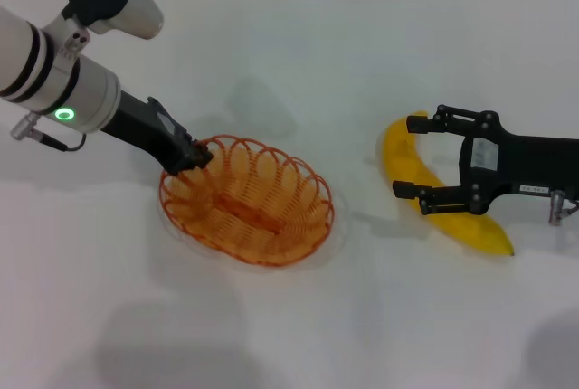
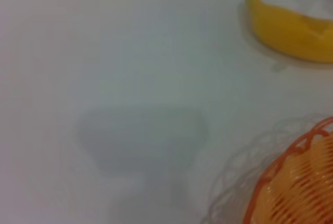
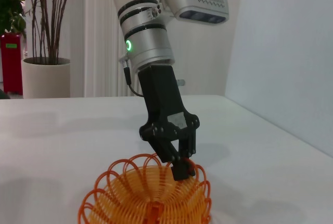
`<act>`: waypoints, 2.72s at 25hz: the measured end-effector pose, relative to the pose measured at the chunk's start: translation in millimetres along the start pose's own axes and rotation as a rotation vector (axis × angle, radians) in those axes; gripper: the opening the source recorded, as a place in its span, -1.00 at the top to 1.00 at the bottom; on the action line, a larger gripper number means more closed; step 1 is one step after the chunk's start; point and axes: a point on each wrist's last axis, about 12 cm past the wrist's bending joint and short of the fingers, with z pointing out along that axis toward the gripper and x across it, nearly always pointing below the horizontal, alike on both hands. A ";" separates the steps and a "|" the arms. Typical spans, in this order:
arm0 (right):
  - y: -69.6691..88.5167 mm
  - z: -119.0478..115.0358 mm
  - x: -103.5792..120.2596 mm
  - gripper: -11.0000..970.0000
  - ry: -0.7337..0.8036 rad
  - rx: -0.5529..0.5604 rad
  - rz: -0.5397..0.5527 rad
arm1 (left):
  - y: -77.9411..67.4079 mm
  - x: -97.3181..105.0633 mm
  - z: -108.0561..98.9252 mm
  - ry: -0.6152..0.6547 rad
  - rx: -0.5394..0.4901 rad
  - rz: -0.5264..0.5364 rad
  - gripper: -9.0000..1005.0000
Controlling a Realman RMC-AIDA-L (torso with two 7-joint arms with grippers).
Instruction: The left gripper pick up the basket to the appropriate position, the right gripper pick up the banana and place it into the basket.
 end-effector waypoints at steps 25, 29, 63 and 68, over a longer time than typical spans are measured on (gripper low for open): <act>0.5 -5.1 1.7 -0.83 -0.014 0.029 0.010 | -5.3 27.8 -23.0 -0.208 0.114 -0.362 0.85; 0.3 -3.9 1.0 -0.83 -0.016 0.027 0.009 | 0.1 31.6 -16.1 -0.190 0.057 -0.413 0.82; 0.0 -1.4 -0.3 -0.83 -0.020 0.023 0.006 | 9.3 26.0 0.3 -0.173 -0.019 -0.470 0.57; 0.7 -2.2 0.6 -0.83 -0.018 0.024 0.009 | 11.2 23.6 -1.6 -0.193 -0.037 -0.427 0.54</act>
